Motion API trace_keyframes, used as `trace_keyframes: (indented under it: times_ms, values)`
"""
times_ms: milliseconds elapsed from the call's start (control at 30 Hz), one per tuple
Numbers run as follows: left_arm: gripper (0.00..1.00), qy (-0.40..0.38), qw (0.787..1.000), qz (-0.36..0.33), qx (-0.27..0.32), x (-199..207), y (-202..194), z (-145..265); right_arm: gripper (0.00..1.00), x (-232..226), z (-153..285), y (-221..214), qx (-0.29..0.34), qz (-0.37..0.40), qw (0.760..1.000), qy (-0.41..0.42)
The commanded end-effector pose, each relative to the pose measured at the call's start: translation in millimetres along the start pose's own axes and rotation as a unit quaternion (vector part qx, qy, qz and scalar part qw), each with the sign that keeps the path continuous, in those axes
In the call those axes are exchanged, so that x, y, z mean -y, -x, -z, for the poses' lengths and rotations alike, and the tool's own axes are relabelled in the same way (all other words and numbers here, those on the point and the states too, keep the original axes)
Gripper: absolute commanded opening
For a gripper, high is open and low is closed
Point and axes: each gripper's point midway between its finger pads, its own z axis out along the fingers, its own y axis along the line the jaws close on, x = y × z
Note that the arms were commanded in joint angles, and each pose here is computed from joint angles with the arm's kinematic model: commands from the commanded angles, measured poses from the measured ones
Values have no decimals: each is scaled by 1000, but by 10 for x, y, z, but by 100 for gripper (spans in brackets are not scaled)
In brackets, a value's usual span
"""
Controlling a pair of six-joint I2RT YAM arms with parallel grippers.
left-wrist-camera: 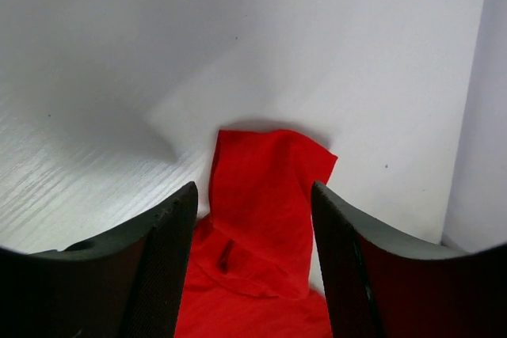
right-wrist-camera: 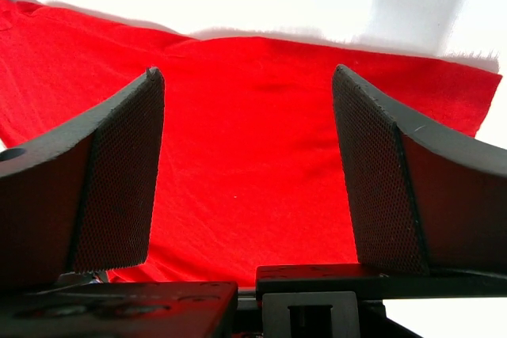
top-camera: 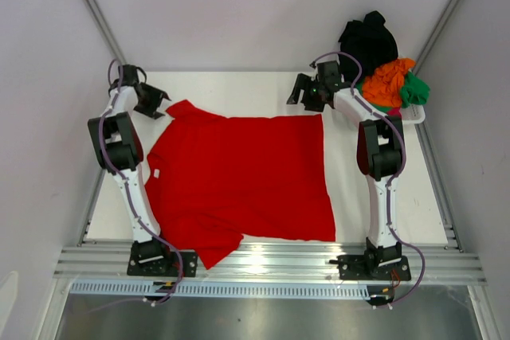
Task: Fold and stack the t-shirts
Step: Flatten the tshirt out
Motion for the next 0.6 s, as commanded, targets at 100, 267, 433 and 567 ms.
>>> trace_keyframes:
  times_ms: [100,267,433,567]
  values:
    - [63,33,998,-44,-25,-21,-139,30,81,-132,208,168,24,16,1000,8]
    - [64,28,999,5,-28,-35,-273,52,81,-129,244,156,24,17,1000,9]
    - [62,11,999,51,-13,-41,-310,51,80,-127,292,168,30,18,999,12]
    - [60,10,999,49,-12,1,-298,56,81,-104,295,175,31,16,999,11]
